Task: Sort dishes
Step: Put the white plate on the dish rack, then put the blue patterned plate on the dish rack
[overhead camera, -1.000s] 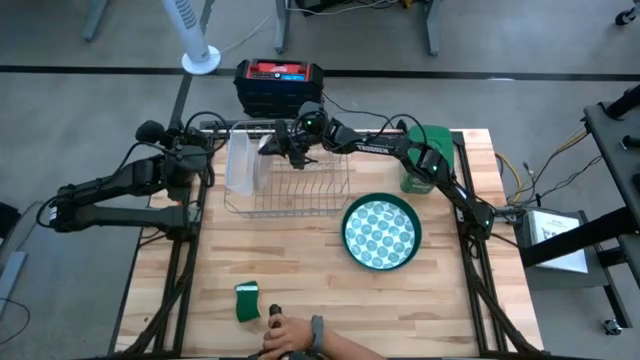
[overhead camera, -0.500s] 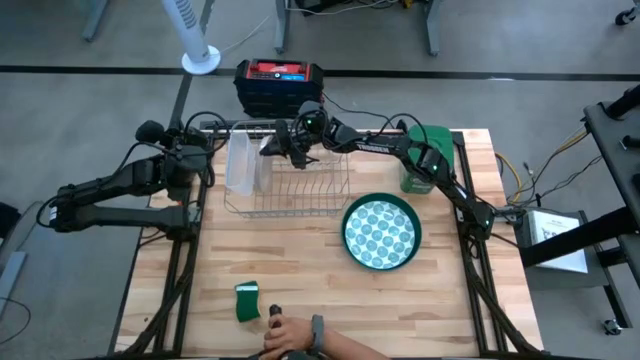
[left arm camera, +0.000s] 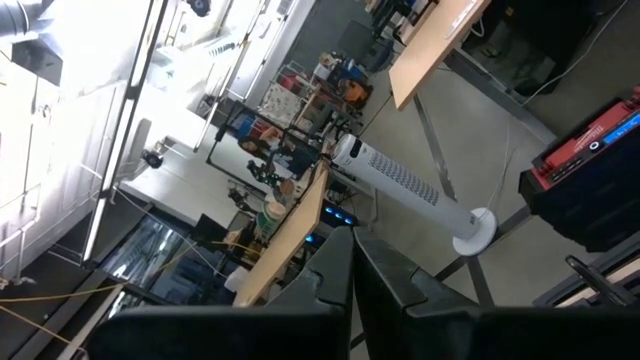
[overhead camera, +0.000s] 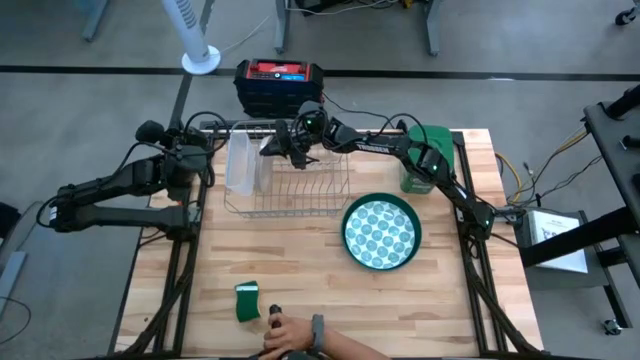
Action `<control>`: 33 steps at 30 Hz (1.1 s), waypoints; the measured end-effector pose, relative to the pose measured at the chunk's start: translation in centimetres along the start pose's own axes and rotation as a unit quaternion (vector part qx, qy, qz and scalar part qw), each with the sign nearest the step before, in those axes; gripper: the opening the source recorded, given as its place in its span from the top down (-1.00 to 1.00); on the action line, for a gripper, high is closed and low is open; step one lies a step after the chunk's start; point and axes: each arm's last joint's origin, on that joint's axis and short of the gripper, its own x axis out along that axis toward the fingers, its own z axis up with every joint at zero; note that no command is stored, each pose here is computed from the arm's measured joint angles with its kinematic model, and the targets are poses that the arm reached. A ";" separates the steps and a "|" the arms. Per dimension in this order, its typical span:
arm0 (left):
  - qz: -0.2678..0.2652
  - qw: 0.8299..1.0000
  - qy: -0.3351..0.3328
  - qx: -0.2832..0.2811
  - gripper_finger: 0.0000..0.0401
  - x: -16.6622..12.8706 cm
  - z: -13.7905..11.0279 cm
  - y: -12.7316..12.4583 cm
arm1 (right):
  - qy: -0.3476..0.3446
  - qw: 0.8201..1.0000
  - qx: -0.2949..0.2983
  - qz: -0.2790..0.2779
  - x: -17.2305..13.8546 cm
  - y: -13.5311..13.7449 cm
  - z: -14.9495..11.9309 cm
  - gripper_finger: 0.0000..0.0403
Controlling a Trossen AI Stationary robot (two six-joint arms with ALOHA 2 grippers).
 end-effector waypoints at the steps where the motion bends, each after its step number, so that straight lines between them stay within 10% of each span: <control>1: 0.000 1.000 0.000 0.000 1.00 0.0 0.0 0.0 | 0.000 1.000 0.000 0.000 0.0 0.0 0.0 0.89; 33: 0.000 1.000 0.000 -0.002 1.00 0.0 0.0 0.0 | 0.050 0.998 0.029 0.038 0.1 0.7 -0.1 0.14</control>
